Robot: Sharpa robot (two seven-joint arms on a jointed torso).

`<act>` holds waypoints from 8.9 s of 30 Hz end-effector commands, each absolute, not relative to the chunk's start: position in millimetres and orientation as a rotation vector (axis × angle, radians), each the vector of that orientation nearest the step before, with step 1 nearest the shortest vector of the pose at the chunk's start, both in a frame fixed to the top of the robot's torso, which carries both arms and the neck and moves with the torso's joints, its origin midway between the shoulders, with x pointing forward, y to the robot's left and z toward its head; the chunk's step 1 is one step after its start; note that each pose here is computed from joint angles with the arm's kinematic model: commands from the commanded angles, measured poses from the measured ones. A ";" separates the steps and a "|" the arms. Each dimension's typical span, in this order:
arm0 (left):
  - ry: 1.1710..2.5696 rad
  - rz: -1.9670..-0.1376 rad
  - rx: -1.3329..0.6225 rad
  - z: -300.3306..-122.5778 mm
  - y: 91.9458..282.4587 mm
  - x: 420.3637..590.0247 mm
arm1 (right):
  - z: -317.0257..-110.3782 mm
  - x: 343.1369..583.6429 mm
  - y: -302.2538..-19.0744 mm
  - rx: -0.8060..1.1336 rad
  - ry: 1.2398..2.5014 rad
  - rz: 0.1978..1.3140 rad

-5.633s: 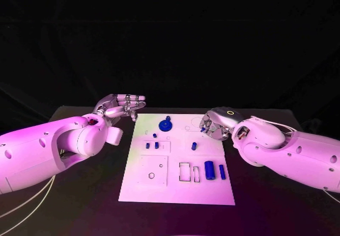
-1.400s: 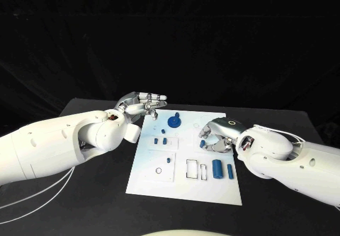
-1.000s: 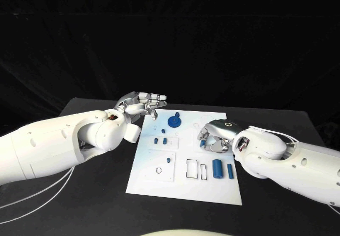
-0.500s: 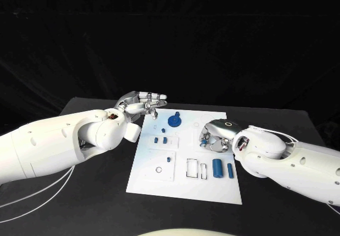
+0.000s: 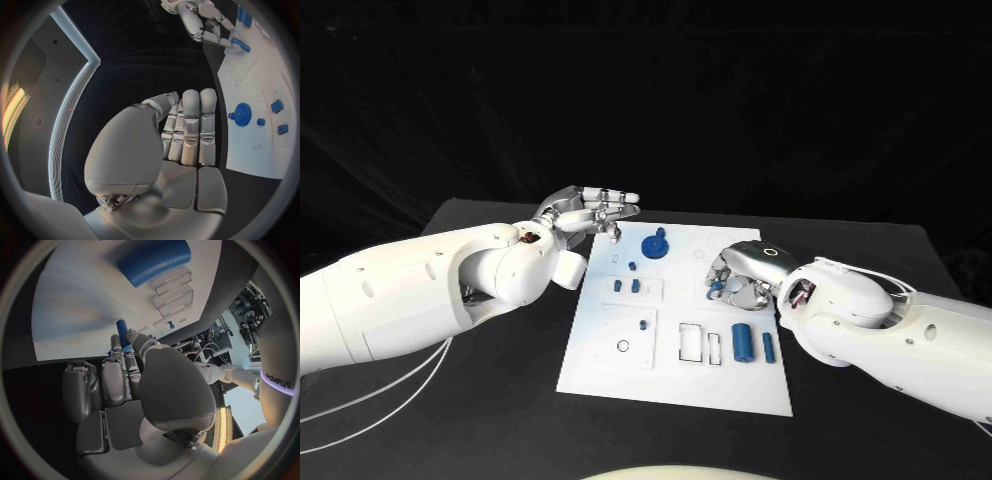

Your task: Assemble the parts on the task board

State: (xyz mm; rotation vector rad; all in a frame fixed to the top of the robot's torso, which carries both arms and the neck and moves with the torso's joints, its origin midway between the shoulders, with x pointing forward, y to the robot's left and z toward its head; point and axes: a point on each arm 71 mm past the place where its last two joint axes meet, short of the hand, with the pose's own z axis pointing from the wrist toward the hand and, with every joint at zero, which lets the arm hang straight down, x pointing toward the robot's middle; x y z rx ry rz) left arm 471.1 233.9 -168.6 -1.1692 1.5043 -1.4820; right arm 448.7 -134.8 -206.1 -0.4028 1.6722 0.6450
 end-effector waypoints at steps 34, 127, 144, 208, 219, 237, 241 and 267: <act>1.522 -1.524 -1.149 -168.7 220.3 473.0 | -226.6 387.1 -12.1 -0.528 1.654 1.008; 1.540 -1.497 -1.161 -175.9 229.5 469.2 | -227.7 380.2 -221.0 0.134 1.864 0.492; 1.547 -1.503 -1.159 -176.3 228.6 468.3 | -247.1 383.5 -198.8 0.134 1.866 0.468; 1.566 -1.508 -1.162 -177.6 228.8 467.6 | -251.3 370.6 -136.3 0.098 1.966 0.610; 1.567 -1.509 -1.161 -177.5 229.0 467.2 | -259.9 378.1 -125.0 0.088 1.987 0.604; 1.562 -1.504 -1.163 -177.1 231.2 466.7 | -259.0 380.4 -119.4 0.078 1.955 0.618; 1.563 -1.505 -1.163 -177.2 231.2 466.7 | -258.0 379.4 -118.7 0.077 1.951 0.627; 1.562 -1.498 -1.166 -177.6 233.4 467.0 | -253.8 367.9 -122.9 -0.011 1.959 0.627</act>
